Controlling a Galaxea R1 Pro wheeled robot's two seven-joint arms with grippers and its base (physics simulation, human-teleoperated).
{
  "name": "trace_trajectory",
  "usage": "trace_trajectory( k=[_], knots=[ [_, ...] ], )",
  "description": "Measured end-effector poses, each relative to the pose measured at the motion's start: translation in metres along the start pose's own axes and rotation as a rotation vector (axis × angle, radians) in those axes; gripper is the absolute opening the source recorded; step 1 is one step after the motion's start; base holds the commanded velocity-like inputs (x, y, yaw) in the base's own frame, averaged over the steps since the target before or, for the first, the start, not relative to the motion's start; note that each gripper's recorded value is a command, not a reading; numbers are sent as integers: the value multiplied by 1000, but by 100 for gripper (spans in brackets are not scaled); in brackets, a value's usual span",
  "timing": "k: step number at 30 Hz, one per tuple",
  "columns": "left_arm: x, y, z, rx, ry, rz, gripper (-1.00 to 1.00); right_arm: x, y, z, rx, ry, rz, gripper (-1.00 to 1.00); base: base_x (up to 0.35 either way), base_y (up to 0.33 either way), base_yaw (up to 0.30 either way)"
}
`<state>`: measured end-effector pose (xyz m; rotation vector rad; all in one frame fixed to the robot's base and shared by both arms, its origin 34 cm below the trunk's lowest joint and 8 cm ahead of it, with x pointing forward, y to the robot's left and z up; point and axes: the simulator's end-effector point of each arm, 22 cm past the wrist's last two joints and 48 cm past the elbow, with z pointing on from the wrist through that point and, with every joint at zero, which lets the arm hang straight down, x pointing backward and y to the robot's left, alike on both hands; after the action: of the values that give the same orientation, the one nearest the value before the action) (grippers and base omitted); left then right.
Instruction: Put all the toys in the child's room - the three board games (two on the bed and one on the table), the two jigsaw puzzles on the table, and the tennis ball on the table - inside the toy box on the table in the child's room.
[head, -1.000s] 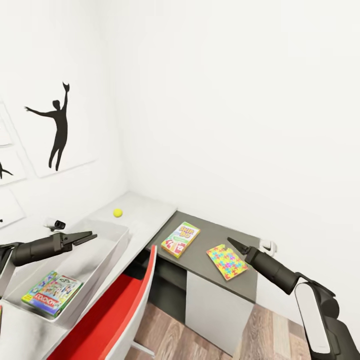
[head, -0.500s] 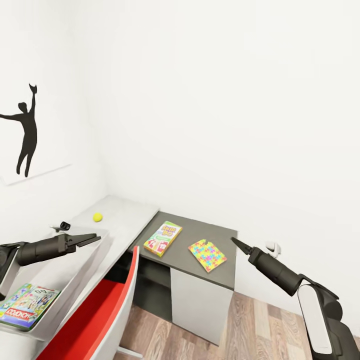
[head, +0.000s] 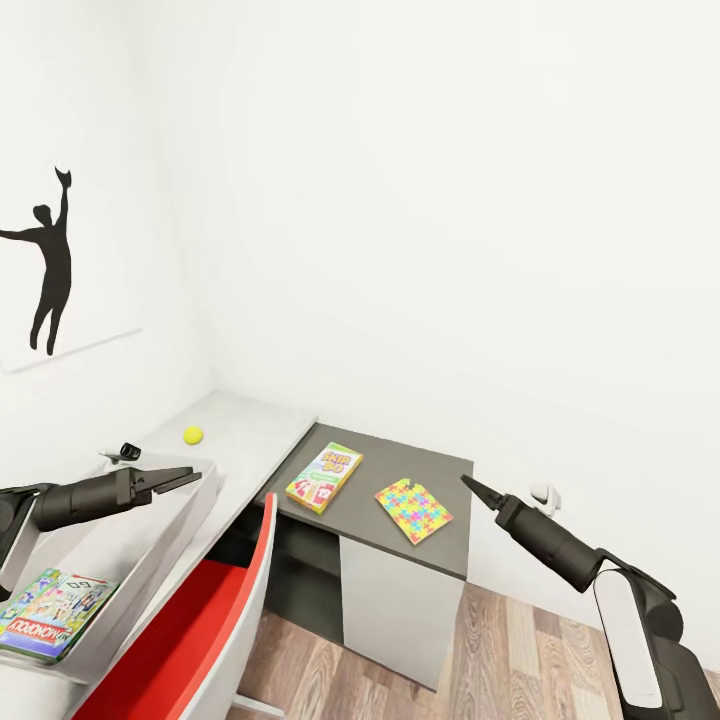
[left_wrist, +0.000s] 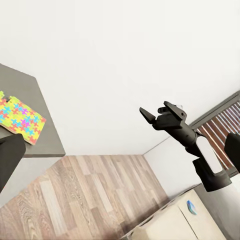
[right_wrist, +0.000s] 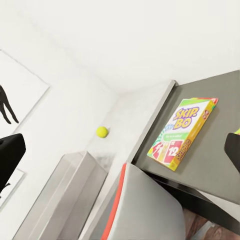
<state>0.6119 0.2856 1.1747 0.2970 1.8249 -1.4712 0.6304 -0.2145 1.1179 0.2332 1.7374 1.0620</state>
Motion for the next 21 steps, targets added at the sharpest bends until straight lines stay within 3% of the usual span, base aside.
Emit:
trace_trajectory(
  k=[21],
  knots=[
    [0, -1, 0, 3, -1, 1, 100, 1, 0, 0, 0, 2, 2, 100, 0, 0, -6]
  ],
)
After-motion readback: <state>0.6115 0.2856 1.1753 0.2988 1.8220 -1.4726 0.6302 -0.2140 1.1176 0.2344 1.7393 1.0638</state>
